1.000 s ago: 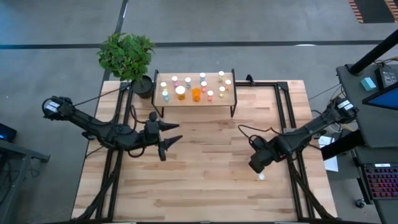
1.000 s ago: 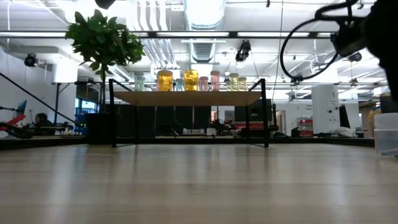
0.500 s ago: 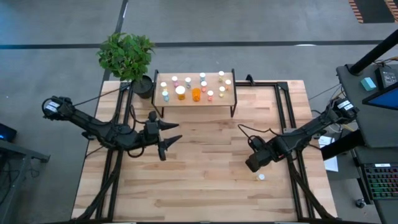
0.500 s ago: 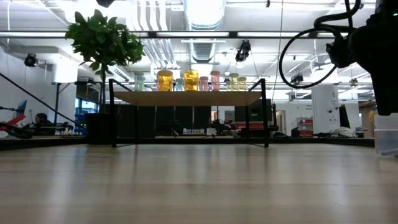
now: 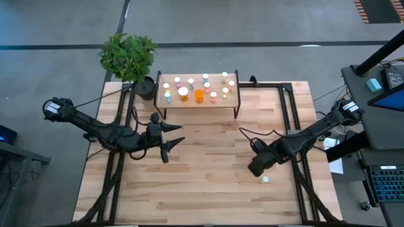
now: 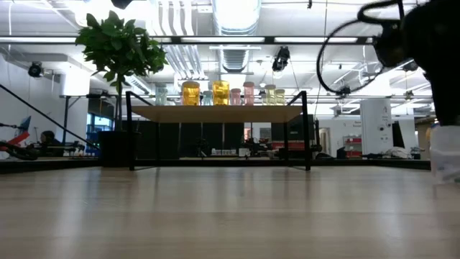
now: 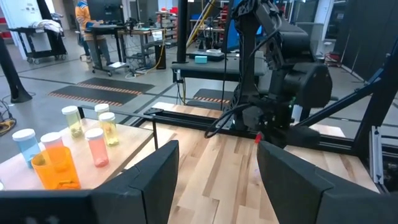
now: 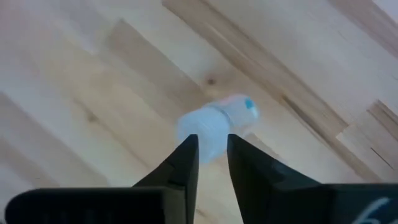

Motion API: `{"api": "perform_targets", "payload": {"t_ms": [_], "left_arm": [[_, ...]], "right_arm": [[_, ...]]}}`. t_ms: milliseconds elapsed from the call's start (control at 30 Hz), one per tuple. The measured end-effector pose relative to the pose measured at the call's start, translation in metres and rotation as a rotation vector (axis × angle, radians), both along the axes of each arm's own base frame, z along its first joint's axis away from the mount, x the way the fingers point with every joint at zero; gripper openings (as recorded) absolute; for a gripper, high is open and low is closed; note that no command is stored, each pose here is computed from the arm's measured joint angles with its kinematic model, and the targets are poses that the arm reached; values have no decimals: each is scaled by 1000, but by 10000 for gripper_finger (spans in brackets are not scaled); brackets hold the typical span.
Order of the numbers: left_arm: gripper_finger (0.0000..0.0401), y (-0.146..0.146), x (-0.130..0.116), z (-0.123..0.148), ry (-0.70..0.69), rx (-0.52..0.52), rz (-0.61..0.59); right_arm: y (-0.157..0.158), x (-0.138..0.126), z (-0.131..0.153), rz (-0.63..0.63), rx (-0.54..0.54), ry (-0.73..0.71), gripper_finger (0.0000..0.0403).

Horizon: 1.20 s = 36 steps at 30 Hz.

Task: Pick and place medicine bottles onto shelf by color
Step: Put the transparent pill bottle on the shelf

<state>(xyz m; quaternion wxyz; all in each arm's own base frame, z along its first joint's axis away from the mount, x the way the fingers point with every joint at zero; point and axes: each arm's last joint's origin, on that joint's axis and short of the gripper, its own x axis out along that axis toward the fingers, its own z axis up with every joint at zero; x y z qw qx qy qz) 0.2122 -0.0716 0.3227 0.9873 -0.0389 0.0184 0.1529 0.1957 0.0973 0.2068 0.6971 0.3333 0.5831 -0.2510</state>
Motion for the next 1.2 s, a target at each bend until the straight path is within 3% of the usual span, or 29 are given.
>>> {"api": "perform_targets", "payload": {"t_ms": [233, 467, 567, 667, 767, 867, 1033, 1200], "left_arm": [[202, 0, 0, 0, 3, 16, -1], [202, -3, 5, -4, 28, 49, -6], [202, -4, 6, -3, 6, 40, -5], [202, -4, 8, -2, -16, 27, -6], [202, -7, 12, -6, -16, -3, -10], [202, -13, 19, -13, -1, -19, -20], [202, -27, 31, -22, -34, -45, -50], [202, -36, 40, -27, -56, -57, -68]], "right_arm": [[-2, -1, 19, 76, -61, 34, 72], [13, 2, 26, 789, -166, -52, 101], [17, 7, 24, 979, -231, -114, 134], [22, 22, 24, 978, -282, -243, 171], [29, 39, 22, 917, -234, -365, 201], [48, 48, 11, 1009, -165, -458, 219], [71, 57, -21, 1126, -271, -434, 224], [77, 68, -53, 1146, -294, -364, 224]]}}
